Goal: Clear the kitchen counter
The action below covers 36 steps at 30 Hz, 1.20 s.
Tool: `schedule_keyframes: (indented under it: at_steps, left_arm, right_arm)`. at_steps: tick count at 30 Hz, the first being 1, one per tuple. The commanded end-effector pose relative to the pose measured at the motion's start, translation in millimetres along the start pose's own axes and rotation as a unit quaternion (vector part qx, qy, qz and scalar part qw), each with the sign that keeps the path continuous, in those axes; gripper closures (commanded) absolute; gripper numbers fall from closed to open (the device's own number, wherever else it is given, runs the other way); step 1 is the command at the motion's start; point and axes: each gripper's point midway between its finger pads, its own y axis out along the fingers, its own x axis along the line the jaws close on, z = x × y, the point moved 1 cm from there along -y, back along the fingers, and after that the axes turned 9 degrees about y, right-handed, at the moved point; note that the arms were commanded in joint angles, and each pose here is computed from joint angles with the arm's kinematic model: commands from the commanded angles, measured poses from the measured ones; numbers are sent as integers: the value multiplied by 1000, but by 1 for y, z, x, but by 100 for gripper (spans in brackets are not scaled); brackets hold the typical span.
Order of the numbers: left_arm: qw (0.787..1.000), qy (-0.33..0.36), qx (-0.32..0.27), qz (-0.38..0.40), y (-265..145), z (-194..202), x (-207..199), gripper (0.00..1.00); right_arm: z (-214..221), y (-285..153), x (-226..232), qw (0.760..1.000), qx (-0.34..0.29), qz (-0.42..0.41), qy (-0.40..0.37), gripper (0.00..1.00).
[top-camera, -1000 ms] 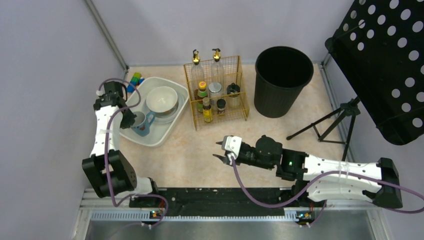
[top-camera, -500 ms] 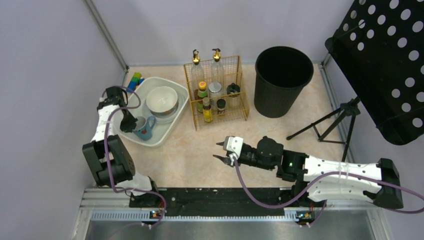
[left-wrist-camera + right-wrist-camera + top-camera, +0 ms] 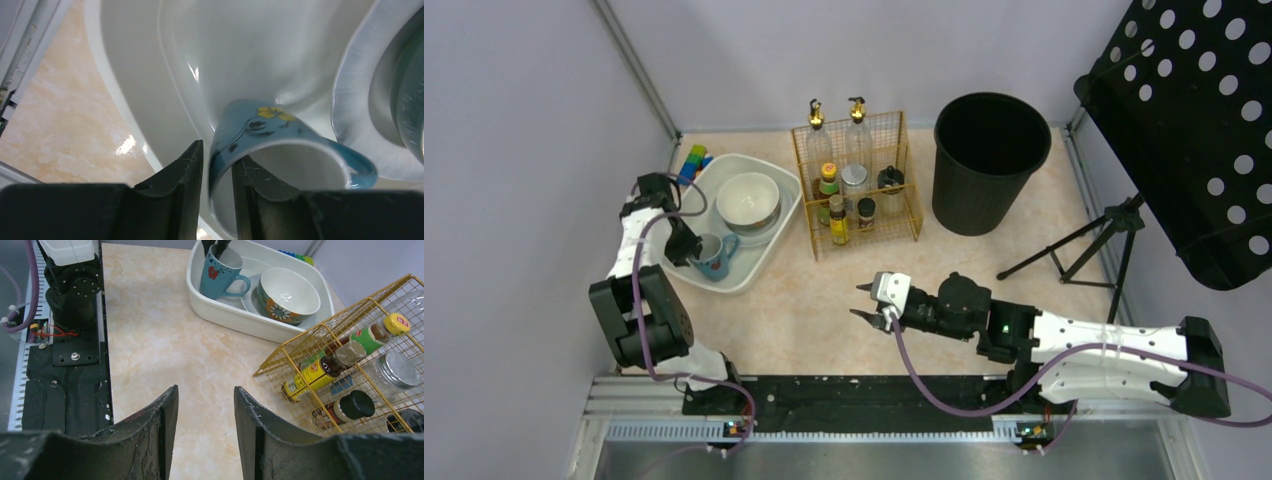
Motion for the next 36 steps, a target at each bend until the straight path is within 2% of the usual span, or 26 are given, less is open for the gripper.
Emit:
schedule_keyframes:
  at_steps: [1,7,16,21,26,31,32,33,36]
  left_arm:
    - [1000,-3,-16,24,-9,0,-6,65]
    - [998,-5,-35,48,-23,0,-10,56]
    - [995,-9,-57,80,-53,1,-14,50]
    - [994,-15,-69,88,-76,8,-11,48]
    - [988,-18,-93,121,-103,14,-14,45]
    - [973,-2,-127,194,-139,20,-31,44]
    - [968,8,-128,214,-144,24,-36,41]
    - [964,17,-129,232,-149,28,-41,39]
    - [954,43,-133,266,-161,39,-49,36]
  right_arm:
    - [-15,-2,0,1000,-26,3,12,56]
    - [-13,-3,0,1000,-21,3,18,56]
    - [-17,-4,-2,999,-20,10,26,55]
    - [-20,-3,-11,999,-14,36,27,49]
    - [-23,2,-16,998,-6,51,36,32]
    - [-27,0,-30,992,-5,100,71,22]
    - [-27,-1,-33,990,-3,114,79,16]
    - [-28,-3,-39,987,0,133,89,4]
    - [-26,-6,-46,981,36,160,101,1]
